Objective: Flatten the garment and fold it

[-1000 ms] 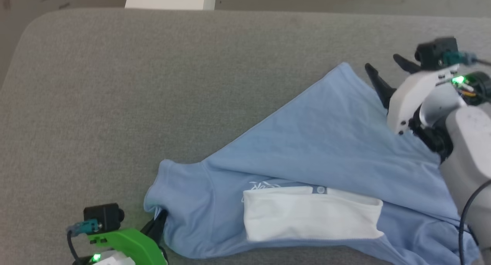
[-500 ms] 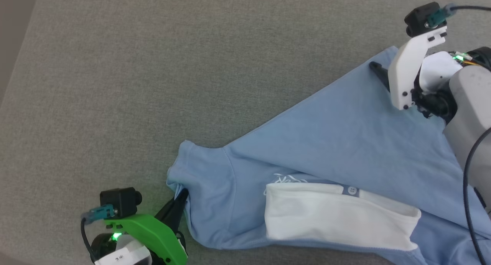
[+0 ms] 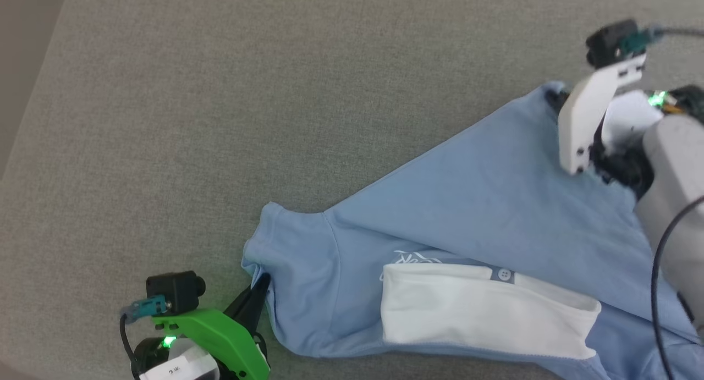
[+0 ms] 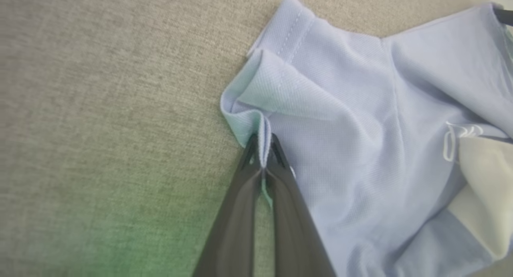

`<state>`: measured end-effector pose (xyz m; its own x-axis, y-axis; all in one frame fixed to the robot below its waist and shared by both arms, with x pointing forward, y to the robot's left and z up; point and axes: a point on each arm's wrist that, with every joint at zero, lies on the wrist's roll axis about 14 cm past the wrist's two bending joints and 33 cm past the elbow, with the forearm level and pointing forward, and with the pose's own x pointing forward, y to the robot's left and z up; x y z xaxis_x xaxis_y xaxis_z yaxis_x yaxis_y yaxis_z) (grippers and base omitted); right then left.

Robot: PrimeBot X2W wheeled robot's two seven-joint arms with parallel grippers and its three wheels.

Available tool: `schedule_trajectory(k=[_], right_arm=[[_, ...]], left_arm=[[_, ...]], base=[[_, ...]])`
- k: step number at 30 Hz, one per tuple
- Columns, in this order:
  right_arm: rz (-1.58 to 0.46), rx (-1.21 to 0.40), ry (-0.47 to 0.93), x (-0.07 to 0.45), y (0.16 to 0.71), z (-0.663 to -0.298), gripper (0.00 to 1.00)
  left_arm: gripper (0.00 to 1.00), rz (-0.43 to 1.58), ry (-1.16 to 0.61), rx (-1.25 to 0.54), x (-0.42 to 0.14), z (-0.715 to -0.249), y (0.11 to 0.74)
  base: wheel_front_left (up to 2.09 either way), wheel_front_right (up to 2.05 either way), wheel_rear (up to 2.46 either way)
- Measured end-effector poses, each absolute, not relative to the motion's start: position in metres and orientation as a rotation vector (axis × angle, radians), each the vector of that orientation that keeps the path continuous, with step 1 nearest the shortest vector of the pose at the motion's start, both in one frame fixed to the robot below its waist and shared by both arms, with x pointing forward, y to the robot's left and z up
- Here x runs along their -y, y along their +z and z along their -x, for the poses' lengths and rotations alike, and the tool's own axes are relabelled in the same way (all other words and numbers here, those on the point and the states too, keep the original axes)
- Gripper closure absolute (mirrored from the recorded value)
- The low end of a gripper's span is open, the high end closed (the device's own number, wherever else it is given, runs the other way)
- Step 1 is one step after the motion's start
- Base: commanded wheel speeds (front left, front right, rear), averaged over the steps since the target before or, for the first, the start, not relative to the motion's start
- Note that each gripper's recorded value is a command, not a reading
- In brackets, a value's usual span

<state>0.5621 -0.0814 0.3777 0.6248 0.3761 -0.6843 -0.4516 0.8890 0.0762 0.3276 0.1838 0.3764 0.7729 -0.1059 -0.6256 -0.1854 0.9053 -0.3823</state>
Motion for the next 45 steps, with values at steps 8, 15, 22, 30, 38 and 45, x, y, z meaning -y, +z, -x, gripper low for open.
schedule_trajectory(k=[8,15,22,30,38,45], right_arm=[[-0.033,-0.41,0.454,0.095,0.421,-0.529,1.0],[-0.083,-0.283,0.336,0.14,0.445,-0.485,1.0],[-0.059,-0.202,0.211,0.191,0.493,-0.45,1.0],[0.058,-0.109,0.159,0.219,0.573,-0.431,1.0],[0.186,-0.05,0.134,0.229,0.645,-0.46,1.0],[0.245,-0.02,0.116,0.229,0.685,-0.514,1.0]], left_arm=[[1.0,0.423,0.044,-0.656,-0.189,-0.319,0.389],[1.0,0.397,0.019,-0.511,-0.19,-0.333,0.421],[1.0,0.387,-0.047,-0.269,-0.183,-0.365,0.483],[1.0,0.403,-0.21,0.048,-0.158,-0.416,0.596],[1.0,0.466,-0.381,0.181,-0.127,-0.467,0.68],[1.0,0.536,-0.399,0.267,-0.124,-0.532,0.732]], base=[[0.0,0.0,0.0],[0.0,0.0,0.0],[0.0,0.0,0.0],[0.0,0.0,0.0],[0.0,0.0,0.0],[0.0,0.0,0.0]])
